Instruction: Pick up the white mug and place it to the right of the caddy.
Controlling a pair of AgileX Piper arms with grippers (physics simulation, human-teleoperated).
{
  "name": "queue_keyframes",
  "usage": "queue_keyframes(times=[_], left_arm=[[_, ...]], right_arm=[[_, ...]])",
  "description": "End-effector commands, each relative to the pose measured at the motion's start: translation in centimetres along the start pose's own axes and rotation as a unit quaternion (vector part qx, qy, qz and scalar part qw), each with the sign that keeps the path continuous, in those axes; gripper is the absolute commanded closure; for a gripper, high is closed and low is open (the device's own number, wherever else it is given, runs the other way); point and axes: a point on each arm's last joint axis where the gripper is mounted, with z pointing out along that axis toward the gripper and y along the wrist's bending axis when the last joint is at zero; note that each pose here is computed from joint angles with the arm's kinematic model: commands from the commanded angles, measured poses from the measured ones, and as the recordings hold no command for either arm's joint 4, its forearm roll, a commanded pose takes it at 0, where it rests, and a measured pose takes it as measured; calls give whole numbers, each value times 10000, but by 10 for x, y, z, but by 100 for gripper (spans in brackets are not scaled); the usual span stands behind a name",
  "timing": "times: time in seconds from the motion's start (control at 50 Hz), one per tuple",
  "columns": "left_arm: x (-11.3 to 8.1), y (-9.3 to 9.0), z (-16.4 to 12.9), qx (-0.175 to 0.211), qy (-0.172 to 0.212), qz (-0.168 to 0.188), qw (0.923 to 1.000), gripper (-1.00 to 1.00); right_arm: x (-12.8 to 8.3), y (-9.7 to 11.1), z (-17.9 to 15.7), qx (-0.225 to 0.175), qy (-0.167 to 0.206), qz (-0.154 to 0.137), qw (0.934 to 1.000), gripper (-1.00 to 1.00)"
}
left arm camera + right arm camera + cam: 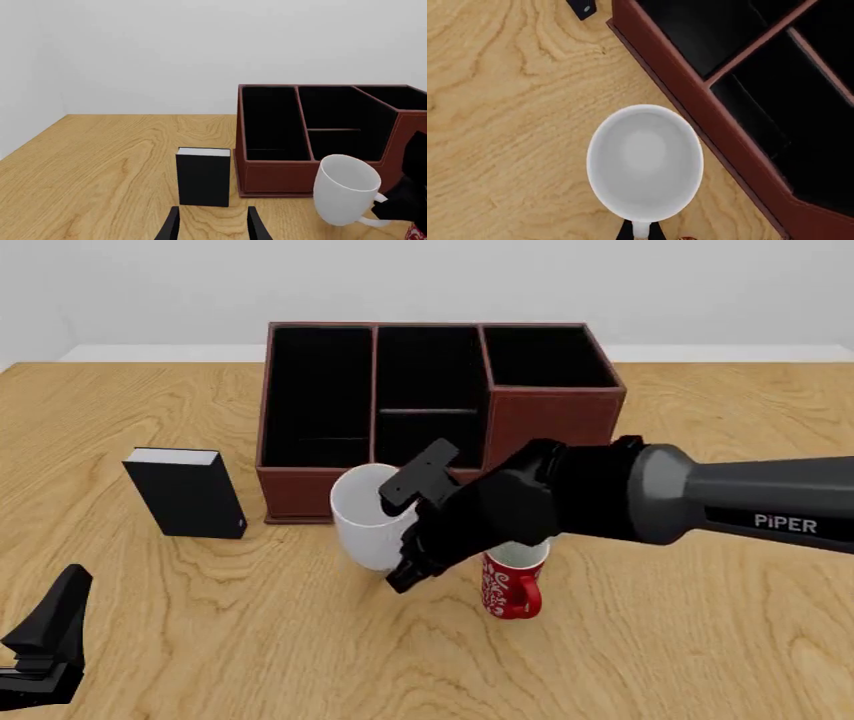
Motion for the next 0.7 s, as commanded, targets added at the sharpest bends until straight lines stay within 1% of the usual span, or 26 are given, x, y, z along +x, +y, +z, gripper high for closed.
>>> queue_keyframes(times=[0.02, 0.06, 0.18, 0.28, 0.32, 0.44, 0.6, 0.7], left_arm=[[0, 0, 0, 0, 0, 0, 10000, -100], [0, 0, 0, 0, 0, 0, 10000, -100], [0, 0, 0, 0, 0, 0, 10000, -100], [0, 0, 0, 0, 0, 0, 10000, -100], [0, 0, 0, 0, 0, 0, 10000, -100], [0, 0, 0, 0, 0, 0, 10000, -100], [0, 0, 0, 0, 0, 0, 10000, -100], [0, 0, 0, 0, 0, 0, 10000, -100]], right_arm=[[-5, -5, -23, 69, -248, -185, 9995, 100], [-7, -3, -27, 59, -289, -226, 9993, 100], [-7, -9, -41, 143, -450, -415, 9980, 100], [-9, -10, -54, 181, -581, -539, 9967, 100], [-10, -13, -64, 238, -695, -601, 9955, 100], [-12, -17, -86, 343, -916, -669, 9930, 100], [-12, -21, -103, 434, -1076, -714, 9907, 100], [-11, -27, -120, 568, -1270, -746, 9875, 100]])
